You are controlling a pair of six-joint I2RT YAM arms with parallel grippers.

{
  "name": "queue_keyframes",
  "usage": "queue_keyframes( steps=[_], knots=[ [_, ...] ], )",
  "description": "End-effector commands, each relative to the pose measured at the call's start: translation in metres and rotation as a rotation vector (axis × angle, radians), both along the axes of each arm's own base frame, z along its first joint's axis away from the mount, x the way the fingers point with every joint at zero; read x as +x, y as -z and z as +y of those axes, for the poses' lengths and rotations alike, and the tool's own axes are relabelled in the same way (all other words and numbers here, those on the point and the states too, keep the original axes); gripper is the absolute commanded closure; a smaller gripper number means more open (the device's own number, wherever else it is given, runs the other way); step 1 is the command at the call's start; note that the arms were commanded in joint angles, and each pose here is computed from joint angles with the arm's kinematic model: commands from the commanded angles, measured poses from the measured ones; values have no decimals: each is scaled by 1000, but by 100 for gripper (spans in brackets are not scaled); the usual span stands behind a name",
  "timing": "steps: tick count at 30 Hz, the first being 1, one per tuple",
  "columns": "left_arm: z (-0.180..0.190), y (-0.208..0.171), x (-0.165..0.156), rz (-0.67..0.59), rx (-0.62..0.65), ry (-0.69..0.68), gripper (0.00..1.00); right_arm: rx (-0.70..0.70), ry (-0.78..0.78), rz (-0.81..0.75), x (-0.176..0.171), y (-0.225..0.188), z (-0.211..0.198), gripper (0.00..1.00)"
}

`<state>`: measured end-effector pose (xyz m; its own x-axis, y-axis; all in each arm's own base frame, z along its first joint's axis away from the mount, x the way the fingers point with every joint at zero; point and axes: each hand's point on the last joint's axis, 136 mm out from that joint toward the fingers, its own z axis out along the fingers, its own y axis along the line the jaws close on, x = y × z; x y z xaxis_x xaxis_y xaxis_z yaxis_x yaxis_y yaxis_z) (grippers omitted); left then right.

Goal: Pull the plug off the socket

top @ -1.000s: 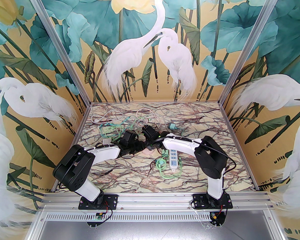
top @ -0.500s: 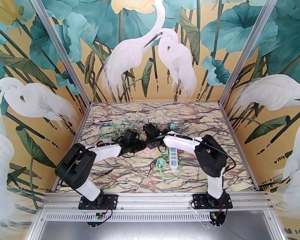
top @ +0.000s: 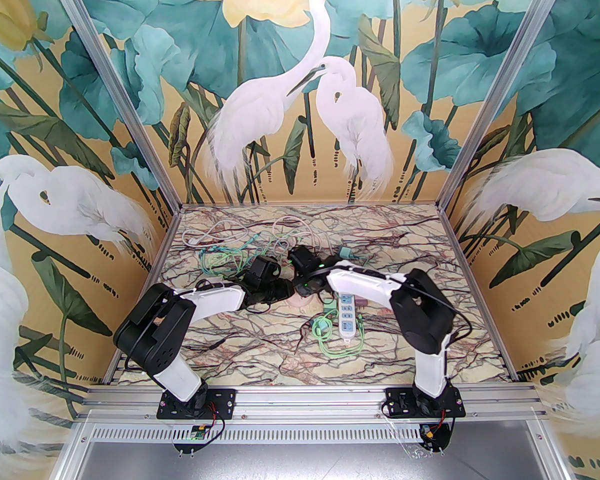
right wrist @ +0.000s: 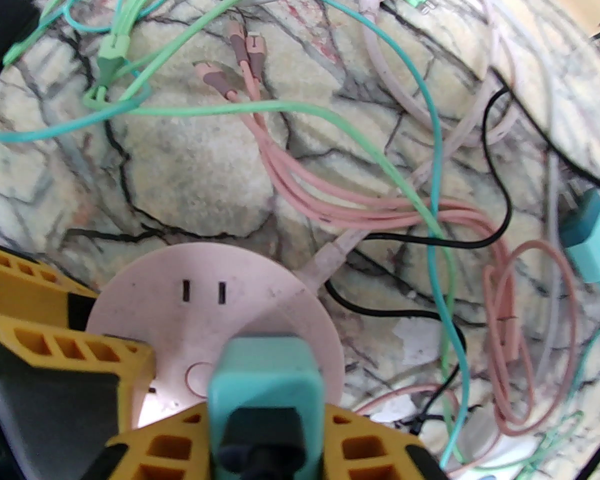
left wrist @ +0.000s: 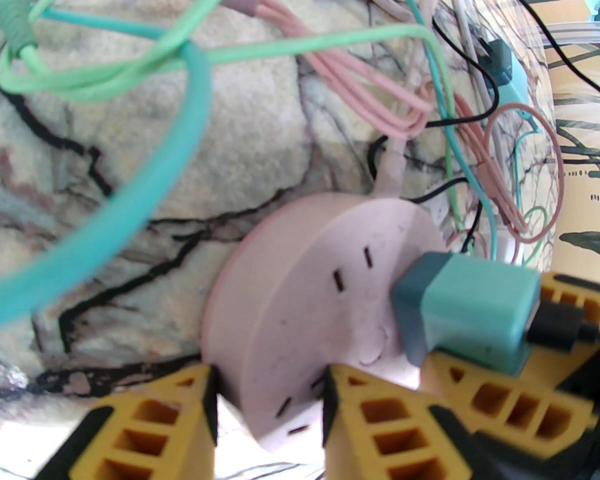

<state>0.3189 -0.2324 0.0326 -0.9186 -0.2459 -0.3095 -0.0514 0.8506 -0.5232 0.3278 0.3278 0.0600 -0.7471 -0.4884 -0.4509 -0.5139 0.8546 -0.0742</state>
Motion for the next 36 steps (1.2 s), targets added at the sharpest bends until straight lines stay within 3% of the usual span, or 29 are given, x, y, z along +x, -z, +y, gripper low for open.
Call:
queue_keyframes(
  steps=[1,6,17,20,23,36],
  knots=[
    [36,63,-47,201,215,18,63,6,-134,20,-28,-1,39,81],
    [37,65,-49,205,222,22,63,48,-135,11,-24,-17,38,81],
    [38,66,-51,205,220,21,64,349,-30,125,0,-59,16,81],
    [37,66,-51,204,218,22,64,373,-32,112,2,-65,15,80],
    [37,65,-50,205,217,21,65,351,-26,100,3,-64,15,80],
    [34,67,-49,207,219,25,65,-21,-163,-14,-26,-26,41,80]
  ],
)
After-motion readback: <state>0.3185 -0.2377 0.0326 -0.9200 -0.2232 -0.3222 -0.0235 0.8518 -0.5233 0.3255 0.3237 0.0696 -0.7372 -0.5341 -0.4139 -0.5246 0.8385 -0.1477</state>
